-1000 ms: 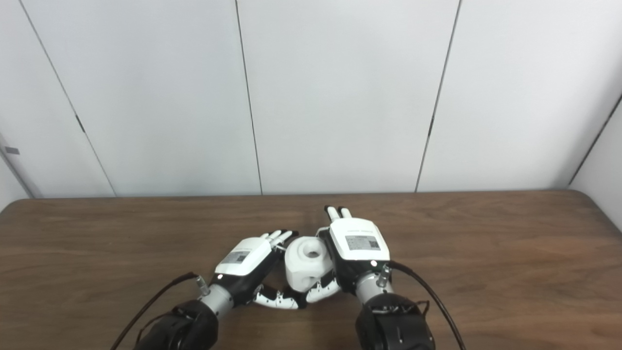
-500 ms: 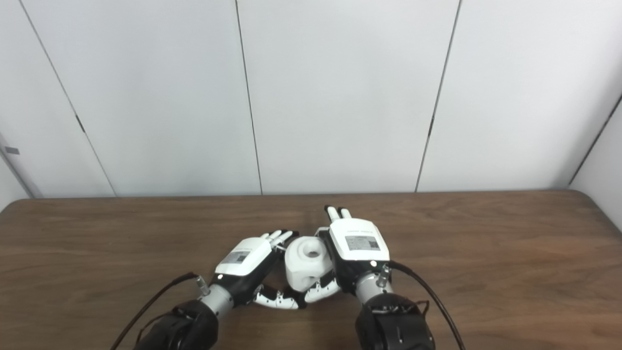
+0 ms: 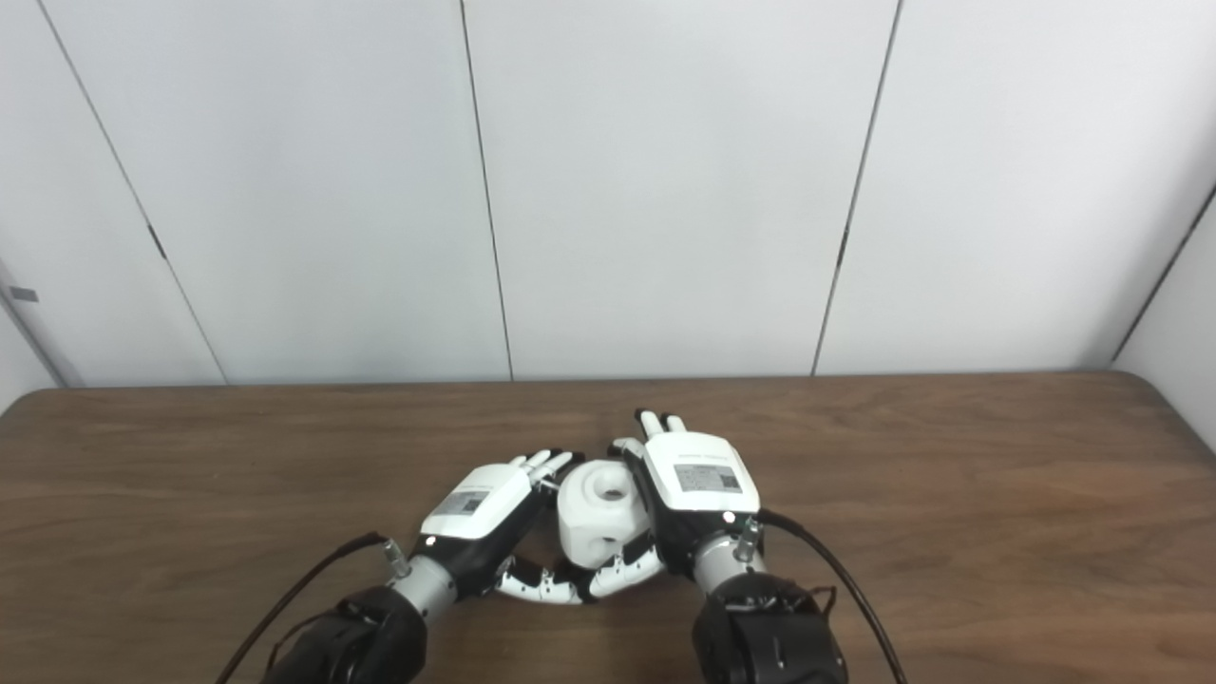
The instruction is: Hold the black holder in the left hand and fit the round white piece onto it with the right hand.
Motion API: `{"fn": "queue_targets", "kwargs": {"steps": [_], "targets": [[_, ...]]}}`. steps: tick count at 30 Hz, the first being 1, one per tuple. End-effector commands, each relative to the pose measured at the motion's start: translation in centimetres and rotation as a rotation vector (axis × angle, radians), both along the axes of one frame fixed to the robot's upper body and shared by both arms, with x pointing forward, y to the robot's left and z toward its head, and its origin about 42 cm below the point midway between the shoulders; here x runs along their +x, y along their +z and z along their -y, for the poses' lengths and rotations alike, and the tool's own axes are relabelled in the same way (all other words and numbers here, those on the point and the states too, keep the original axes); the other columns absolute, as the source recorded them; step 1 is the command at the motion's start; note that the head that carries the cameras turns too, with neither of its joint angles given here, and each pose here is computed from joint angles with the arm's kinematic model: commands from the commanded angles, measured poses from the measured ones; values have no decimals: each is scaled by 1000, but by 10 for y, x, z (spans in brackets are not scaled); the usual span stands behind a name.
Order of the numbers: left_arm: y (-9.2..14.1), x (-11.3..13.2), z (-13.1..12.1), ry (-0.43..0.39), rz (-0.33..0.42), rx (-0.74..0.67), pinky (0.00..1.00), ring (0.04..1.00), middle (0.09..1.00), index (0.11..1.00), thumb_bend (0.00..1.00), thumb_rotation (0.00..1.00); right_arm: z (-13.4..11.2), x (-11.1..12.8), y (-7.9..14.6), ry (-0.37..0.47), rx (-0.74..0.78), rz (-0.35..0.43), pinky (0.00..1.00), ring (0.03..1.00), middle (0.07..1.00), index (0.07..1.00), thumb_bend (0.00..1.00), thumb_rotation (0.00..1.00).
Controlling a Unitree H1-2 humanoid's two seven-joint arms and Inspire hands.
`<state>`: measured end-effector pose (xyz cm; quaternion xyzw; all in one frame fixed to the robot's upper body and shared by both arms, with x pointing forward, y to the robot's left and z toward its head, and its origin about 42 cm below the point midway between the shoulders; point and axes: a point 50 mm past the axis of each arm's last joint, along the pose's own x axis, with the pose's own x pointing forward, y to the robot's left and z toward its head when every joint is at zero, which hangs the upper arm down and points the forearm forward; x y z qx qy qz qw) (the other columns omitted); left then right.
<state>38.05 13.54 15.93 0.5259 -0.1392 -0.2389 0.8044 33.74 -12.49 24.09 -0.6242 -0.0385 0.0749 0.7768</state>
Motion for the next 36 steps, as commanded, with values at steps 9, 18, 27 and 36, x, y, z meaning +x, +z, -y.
{"fn": "queue_targets", "kwargs": {"steps": [9,18,27,36], "targets": [[5,2,-3,-2,26,6,1000,1000,974,481,518,49,-2,4,12,13,41,38,763,1000,1000,999,1000,495],[4,3,-7,0,25,0,1000,1000,976,481,518,49,-2,3,10,12,39,37,721,1000,1000,1000,1000,512],[4,4,-6,1,32,6,1000,1000,973,481,518,49,-2,4,10,16,42,37,729,1000,1000,1000,1000,500],[4,4,-8,5,29,1,1000,1000,973,481,518,49,-1,4,9,24,54,36,698,1000,1000,1000,1000,521]]}}
